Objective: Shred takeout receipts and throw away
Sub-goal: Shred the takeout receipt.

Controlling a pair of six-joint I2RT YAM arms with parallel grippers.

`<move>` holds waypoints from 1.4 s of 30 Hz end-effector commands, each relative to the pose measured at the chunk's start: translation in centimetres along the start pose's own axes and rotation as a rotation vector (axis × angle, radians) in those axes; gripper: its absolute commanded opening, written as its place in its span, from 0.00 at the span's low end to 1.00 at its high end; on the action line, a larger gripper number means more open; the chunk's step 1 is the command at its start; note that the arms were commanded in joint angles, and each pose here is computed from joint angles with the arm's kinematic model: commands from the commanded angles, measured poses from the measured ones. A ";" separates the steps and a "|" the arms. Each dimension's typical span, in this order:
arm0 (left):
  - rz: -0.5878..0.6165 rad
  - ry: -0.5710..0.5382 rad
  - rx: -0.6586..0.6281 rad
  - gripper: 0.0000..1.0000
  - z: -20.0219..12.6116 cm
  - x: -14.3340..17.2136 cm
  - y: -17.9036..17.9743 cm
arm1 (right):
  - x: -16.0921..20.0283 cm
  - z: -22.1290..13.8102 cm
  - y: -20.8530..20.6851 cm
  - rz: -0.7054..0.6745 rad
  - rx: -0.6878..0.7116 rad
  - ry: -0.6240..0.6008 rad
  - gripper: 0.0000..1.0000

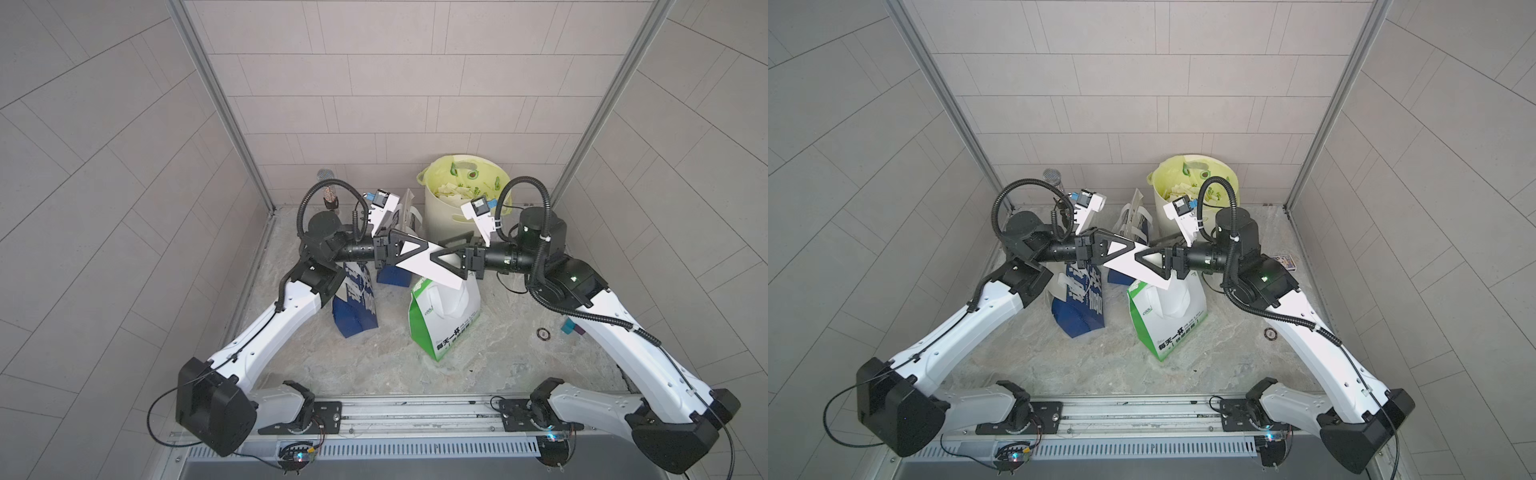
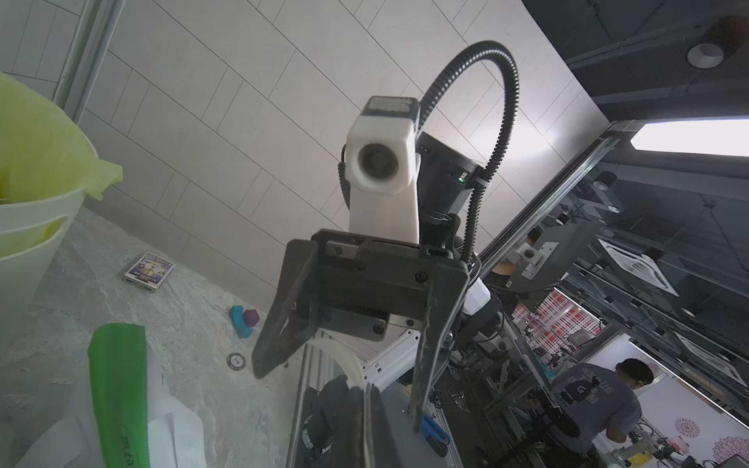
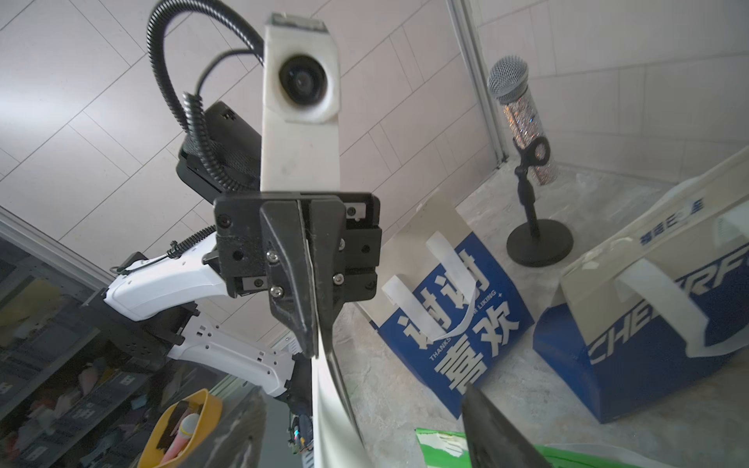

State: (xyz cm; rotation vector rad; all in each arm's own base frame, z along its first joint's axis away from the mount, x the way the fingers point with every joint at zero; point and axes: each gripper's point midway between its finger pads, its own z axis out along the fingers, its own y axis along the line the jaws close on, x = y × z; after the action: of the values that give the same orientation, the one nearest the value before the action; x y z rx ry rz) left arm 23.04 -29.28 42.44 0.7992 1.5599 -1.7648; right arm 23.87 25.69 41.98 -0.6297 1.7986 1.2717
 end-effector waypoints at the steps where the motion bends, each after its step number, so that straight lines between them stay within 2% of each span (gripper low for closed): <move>1: 0.012 0.019 0.041 0.00 0.1 0.2 -0.9 | -1.3 -1.6 1.3 -0.042 -0.029 -0.036 0.81; 4: 0.014 0.028 0.051 0.00 0.0 0.4 -1.2 | -1.7 -2.0 1.4 -0.038 -0.032 -0.044 0.84; 8: 0.011 0.040 0.058 0.00 0.0 0.7 -1.2 | -0.6 -1.2 1.4 0.006 -0.082 0.018 0.85; 11: 0.012 0.039 0.058 0.00 0.0 0.6 -1.3 | 0.0 -0.9 2.2 0.013 -0.129 0.051 0.81; 23: 0.016 0.040 0.036 0.00 0.0 0.7 -1.1 | -0.2 -0.1 2.0 0.032 -0.144 0.056 0.47; 35: 0.019 0.052 -0.033 0.00 -0.1 0.8 -0.2 | 0.0 0.7 1.8 0.032 -0.150 0.069 0.02; 36: 0.018 0.052 -0.045 0.00 -0.2 0.9 0.0 | 0.0 0.7 1.8 0.031 -0.148 0.071 0.00; 39: 0.035 0.048 -0.072 0.11 -0.3 0.8 0.2 | 0.3 0.7 1.7 0.028 -0.145 0.079 0.00; 42: 0.041 0.044 -0.070 0.15 -0.3 0.6 -0.2 | 0.4 0.8 1.6 0.023 -0.139 0.082 0.00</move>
State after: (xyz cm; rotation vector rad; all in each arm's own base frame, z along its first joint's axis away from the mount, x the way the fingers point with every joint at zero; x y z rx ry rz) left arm 23.38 -29.35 39.94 0.7961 1.6850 -1.7062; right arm 23.07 26.93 41.12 -0.7092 1.8526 1.4290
